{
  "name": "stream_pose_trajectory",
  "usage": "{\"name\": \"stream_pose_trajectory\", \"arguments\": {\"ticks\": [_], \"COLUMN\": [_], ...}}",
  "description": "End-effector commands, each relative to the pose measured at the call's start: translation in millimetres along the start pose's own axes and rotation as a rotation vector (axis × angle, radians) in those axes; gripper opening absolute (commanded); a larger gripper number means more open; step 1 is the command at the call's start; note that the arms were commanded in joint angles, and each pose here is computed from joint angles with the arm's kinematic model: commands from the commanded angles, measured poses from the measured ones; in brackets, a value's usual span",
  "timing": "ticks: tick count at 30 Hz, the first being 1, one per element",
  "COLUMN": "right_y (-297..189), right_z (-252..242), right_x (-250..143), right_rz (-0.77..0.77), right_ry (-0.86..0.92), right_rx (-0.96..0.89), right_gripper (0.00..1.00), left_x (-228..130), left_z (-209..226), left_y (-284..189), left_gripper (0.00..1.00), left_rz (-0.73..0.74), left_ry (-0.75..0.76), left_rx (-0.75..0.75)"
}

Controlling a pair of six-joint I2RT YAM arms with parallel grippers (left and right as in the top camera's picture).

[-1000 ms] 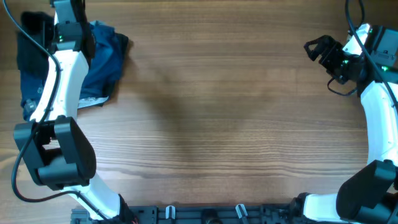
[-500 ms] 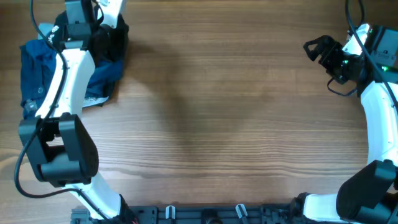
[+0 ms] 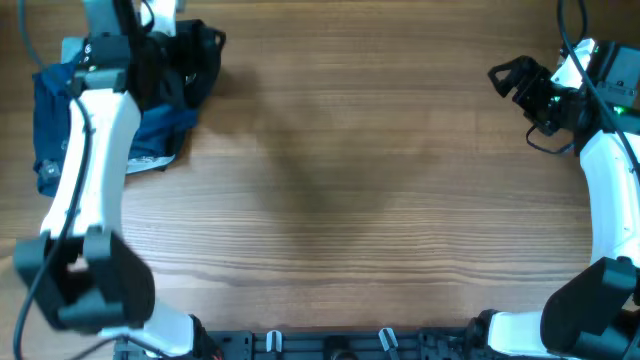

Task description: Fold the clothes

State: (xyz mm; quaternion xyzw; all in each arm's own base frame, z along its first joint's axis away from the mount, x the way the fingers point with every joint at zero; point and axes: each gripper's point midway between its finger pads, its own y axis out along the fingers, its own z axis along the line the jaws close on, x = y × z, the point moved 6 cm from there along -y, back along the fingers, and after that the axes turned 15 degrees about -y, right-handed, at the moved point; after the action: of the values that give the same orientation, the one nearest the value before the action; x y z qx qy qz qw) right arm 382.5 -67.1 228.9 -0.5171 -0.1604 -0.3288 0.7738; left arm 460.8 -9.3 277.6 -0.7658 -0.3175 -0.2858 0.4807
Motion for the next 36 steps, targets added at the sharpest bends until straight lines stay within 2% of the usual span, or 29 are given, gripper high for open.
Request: {"name": "stream_pose_trajectory", "arguments": {"ticks": [1, 3, 4, 6, 8, 12, 15, 17, 22, 25, 27, 32, 34, 36], "right_y": [-4, -4, -4, -4, -4, -4, -4, -4, -4, -4, -4, -4, -4, -4], "right_z": [5, 7, 8, 8, 8, 8, 8, 8, 9, 9, 9, 12, 12, 12], "right_x": [8, 8, 8, 8, 8, 8, 8, 9, 11, 11, 11, 11, 11, 11], "right_rz": [-0.022, -0.019, -0.018, -0.017, -0.017, -0.017, -0.019, -0.025, -0.036, -0.035, -0.034, -0.031, -0.031, -0.032], "right_ry": [-0.001, -0.001, 0.000, 0.003, 0.007, 0.021, 0.022, 0.022, 0.039, 0.040, 0.039, 0.039, 0.039, 0.036], "right_rx": [0.023, 0.040, 0.049, 0.049, 0.050, 0.049, 0.049, 0.050, 0.053, 0.053, 0.059, 0.086, 0.086, 0.086], "right_gripper": [0.96, 0.96, 0.96, 0.96, 0.96, 0.96, 0.96, 0.96, 0.96, 0.96, 0.96, 0.96, 0.96, 0.96], "left_x": [40, 45, 44, 41, 39, 32, 11, -8, -70, -115, -123, -109, -92, -60], "left_z": [-10, 10, 34, 55, 73, 114, 142, 158, 231, 267, 272, 256, 239, 219], "left_y": [-40, -36, -25, -9, 10, 55, 76, 75, 59, 63, 66, 79, 78, 59], "left_gripper": [1.00, 1.00, 1.00, 1.00, 1.00, 1.00, 1.00, 1.00, 1.00, 1.00, 1.00, 1.00, 1.00, 1.00], "left_rz": [-0.199, -0.241, -0.258, -0.247, -0.245, -0.297, -0.241, -0.154, 0.000, 0.073, 0.082, 0.025, -0.004, -0.085], "left_ry": [0.034, 0.022, 0.014, 0.077, 0.120, 0.111, 0.088, 0.036, -0.290, -0.370, -0.373, -0.326, -0.271, -0.240], "left_rx": [0.091, 0.240, 0.387, 0.501, 0.543, 0.560, 0.586, 0.620, 0.759, 0.769, 0.771, 0.732, 0.709, 0.702]}}
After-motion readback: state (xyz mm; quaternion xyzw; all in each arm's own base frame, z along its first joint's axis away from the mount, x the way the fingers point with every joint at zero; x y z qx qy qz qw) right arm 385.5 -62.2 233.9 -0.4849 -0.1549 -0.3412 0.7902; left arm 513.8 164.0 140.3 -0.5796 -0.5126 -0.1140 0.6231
